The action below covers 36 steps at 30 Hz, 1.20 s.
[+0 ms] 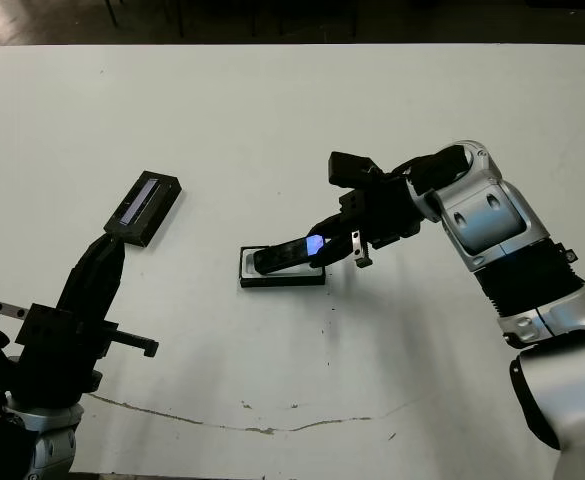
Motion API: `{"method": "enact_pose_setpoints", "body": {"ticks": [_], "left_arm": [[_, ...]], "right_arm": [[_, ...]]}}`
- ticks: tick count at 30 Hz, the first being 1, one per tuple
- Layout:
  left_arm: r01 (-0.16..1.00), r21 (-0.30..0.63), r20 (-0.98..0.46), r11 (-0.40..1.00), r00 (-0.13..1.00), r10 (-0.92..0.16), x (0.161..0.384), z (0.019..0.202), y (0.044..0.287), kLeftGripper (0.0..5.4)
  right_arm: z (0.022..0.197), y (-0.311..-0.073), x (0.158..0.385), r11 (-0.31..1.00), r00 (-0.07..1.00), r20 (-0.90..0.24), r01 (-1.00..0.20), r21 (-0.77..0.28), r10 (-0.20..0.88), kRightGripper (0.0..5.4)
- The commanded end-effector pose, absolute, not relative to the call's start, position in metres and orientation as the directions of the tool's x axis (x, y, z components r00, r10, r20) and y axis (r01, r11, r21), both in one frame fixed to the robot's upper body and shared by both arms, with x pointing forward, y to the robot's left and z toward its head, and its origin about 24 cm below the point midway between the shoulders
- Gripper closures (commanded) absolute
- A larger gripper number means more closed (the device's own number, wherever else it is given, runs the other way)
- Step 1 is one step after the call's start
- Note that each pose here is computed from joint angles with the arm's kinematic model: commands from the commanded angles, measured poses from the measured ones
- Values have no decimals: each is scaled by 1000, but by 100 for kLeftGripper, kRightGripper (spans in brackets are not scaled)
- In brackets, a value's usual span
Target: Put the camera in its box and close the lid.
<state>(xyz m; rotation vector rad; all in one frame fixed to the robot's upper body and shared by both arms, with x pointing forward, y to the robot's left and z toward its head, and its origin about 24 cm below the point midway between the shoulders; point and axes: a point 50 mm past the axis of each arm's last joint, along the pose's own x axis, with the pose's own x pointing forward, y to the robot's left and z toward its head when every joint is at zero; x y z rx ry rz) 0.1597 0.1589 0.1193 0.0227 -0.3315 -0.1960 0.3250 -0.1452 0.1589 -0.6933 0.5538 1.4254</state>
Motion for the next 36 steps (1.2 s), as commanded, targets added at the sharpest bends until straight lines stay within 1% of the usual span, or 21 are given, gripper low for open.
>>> {"method": "enact_pose_setpoints", "body": {"ticks": [1, 7, 11, 15, 18, 26, 36], "left_arm": [[182, 61, 287, 981, 938, -192, 158, 115, 160, 540], [183, 71, 294, 981, 936, -196, 159, 115, 161, 540], [184, 59, 294, 981, 936, -193, 159, 115, 160, 540], [181, 77, 289, 980, 937, -196, 158, 115, 160, 540], [179, 70, 294, 981, 936, -192, 158, 115, 159, 540], [181, 63, 301, 982, 934, -191, 158, 113, 159, 540], [180, 69, 298, 981, 935, -193, 158, 113, 160, 540]], "right_arm": [[152, -143, 323, 9, 63, -719, -997, -78, 692, 540], [153, -143, 323, 12, 76, -722, -996, -93, 688, 540], [150, -139, 322, 0, 66, -714, -996, -92, 697, 540], [150, -136, 322, -21, 58, -711, -995, -102, 701, 540], [149, -134, 321, -22, 49, -714, -996, -90, 699, 540], [148, -131, 321, -23, 79, -738, -992, -128, 670, 540], [150, -138, 324, 7, 123, -751, -988, -156, 648, 540]]}}
